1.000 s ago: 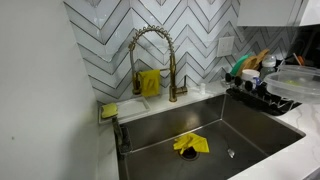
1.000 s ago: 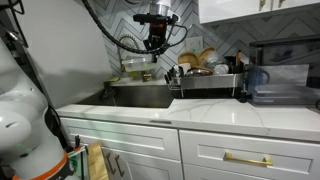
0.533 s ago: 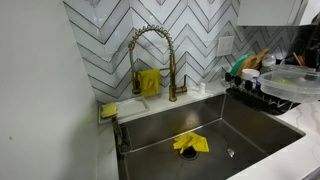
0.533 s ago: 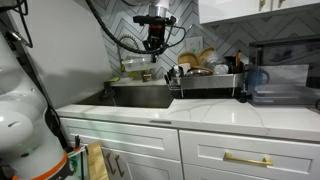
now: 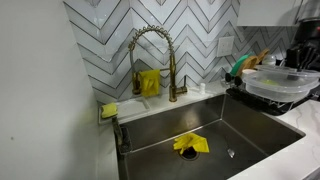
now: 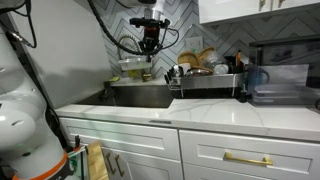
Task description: Remove the lunchbox from the sink, put it on the counter, remove the lunchbox from the drying rack put it on the counter, put the lunchbox with a spoon in it in the lunchbox on the right and put them in the sink
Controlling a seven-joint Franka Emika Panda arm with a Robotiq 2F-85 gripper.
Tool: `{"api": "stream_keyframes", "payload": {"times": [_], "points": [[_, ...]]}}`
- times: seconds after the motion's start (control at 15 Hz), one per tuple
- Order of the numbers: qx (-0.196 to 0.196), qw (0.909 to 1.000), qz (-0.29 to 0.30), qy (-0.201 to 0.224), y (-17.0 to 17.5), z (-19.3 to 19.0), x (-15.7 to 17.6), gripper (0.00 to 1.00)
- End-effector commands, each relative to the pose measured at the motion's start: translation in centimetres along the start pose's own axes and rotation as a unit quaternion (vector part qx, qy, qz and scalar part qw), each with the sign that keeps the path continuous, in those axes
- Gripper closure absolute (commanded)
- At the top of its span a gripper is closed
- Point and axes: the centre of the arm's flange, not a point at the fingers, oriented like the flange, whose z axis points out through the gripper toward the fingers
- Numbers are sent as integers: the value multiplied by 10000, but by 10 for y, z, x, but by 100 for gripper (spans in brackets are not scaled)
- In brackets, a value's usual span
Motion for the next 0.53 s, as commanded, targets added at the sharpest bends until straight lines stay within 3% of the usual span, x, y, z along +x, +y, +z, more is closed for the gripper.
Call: {"api": "stream_keyframes", "payload": {"times": [0.0,0.33,0.47], "points": [[-1,9996,203,-199,-53,14,45,98],[-212,9948,920,-386,-95,60,95,98],[-551,9929,1049,-110,-90,77,109,98]]}}
